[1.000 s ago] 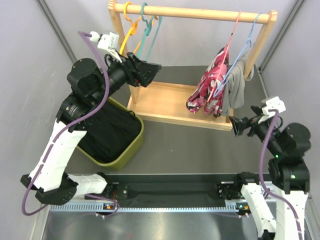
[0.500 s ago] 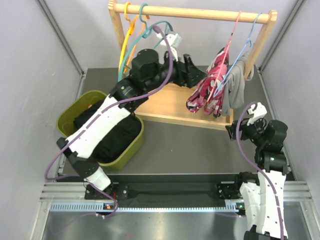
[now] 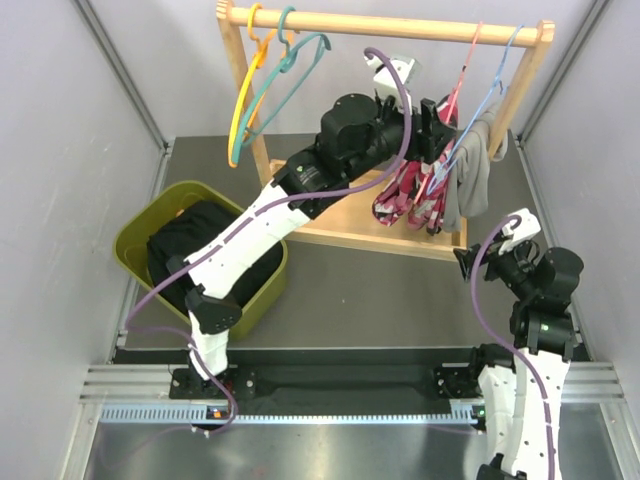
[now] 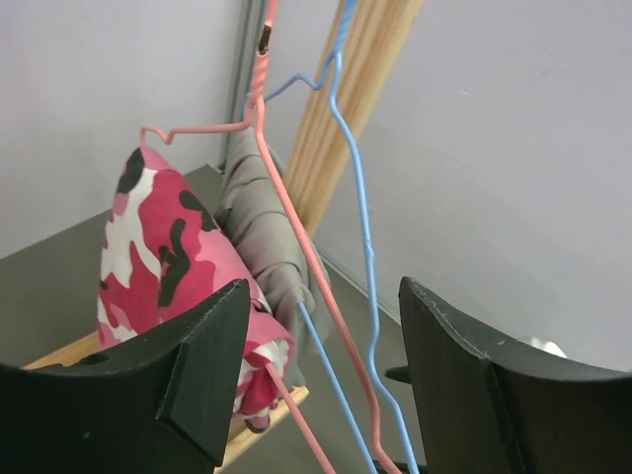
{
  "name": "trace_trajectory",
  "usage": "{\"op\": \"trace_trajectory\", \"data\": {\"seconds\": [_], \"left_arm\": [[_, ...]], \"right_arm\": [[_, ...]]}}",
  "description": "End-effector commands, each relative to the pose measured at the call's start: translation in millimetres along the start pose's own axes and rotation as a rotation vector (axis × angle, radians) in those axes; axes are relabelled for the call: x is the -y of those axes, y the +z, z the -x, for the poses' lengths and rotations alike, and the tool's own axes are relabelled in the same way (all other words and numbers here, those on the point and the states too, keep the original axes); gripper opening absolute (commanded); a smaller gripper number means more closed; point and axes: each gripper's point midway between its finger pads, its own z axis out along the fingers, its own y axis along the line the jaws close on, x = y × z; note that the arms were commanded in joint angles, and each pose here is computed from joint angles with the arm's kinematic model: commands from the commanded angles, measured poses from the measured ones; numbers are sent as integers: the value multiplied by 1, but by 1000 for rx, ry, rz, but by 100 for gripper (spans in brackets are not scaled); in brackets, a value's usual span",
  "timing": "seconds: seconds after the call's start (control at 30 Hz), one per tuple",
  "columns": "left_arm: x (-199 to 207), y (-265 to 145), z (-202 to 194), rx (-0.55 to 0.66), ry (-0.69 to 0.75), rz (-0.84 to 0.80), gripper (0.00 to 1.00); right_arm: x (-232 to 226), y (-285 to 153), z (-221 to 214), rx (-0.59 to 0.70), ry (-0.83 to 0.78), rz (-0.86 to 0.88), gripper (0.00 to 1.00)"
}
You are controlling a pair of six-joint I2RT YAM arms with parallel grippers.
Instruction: Remove the trousers from the hanger
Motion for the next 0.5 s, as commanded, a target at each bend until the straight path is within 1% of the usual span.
{"op": "trace_trajectory", "data": {"seconds": [0.0, 0.07, 0.1, 0.17, 0.2, 0.27, 0.3, 0.37, 0.4, 0.47], "left_arm": [[-8, 9, 11, 61, 78, 81, 66], [-9, 12, 9, 60, 118, 112, 64], [-9, 17, 0, 43, 133, 120, 61], [-18, 18, -1, 48, 185, 182, 57], [-23, 20, -5, 41, 218, 208, 53], [-34, 19, -3, 51, 247, 270, 48], [-39, 20, -4, 47, 285, 287, 45], [-45, 20, -5, 43, 313, 316, 41], [-48, 21, -7, 34, 348, 322, 36], [-50, 23, -13, 19, 365, 326, 1]], "right_arm": [[2, -4, 27, 92, -50, -6, 90], [3, -5, 28, 95, -48, -8, 90], [3, -5, 28, 96, -47, -8, 90], [3, -6, 28, 99, -46, -10, 90], [3, -6, 28, 99, -46, -11, 90], [4, -6, 28, 98, -44, -14, 90], [3, -6, 29, 101, -45, -15, 90], [3, -7, 29, 103, -46, -15, 90], [3, -7, 29, 104, -44, -14, 90], [4, -7, 30, 105, -43, -17, 90]]}}
